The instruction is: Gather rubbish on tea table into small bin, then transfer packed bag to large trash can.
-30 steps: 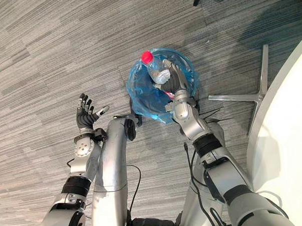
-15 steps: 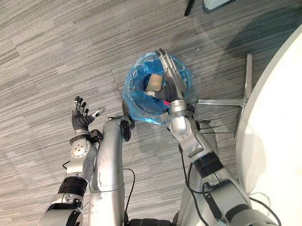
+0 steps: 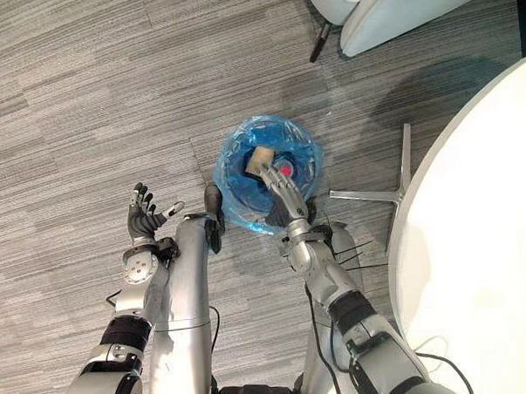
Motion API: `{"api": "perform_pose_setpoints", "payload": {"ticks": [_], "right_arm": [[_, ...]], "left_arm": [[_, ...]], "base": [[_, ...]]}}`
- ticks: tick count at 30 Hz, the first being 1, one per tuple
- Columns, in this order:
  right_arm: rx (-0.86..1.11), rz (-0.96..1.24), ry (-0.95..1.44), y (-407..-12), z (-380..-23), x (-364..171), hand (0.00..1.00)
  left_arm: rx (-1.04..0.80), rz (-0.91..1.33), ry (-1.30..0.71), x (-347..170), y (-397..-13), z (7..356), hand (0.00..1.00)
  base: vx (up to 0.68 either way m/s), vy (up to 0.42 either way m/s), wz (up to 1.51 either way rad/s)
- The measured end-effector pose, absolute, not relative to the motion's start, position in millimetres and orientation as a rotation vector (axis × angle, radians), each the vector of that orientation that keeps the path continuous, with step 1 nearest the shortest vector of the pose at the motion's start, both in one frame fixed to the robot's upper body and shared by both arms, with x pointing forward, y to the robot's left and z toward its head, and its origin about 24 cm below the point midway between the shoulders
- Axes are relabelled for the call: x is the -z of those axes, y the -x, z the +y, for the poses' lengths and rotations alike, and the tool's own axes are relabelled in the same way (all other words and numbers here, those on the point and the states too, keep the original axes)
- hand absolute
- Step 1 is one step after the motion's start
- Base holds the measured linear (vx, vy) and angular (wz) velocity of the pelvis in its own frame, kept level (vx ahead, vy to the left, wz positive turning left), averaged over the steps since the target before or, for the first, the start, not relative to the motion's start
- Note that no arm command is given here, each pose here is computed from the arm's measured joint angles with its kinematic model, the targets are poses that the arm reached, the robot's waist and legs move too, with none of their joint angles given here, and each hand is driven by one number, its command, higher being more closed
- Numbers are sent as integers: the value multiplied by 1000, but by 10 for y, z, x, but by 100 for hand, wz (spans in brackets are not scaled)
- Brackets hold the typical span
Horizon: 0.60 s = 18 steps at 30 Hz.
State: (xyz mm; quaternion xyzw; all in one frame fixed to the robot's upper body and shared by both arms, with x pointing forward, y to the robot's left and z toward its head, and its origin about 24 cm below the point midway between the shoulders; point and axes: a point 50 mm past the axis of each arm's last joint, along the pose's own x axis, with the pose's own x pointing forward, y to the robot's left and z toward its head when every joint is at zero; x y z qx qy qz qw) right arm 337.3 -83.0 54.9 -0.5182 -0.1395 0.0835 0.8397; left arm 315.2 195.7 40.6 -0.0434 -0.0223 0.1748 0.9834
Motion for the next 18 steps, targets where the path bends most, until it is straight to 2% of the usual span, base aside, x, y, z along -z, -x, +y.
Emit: {"api": "perform_pose_setpoints", "payload": {"ticks": [8, 18], "right_arm": [[-208, -182, 1221, -3610, -914, -575, 100], [-118, -257, 1075, -3683, -922, -875, 100]], "left_arm": [[-334, -132, 97, -607, -3277, 1918, 0], [-333, -124, 104, -602, -3300, 1894, 0]], "base": [[-1, 14, 12], [-7, 4, 1]]}}
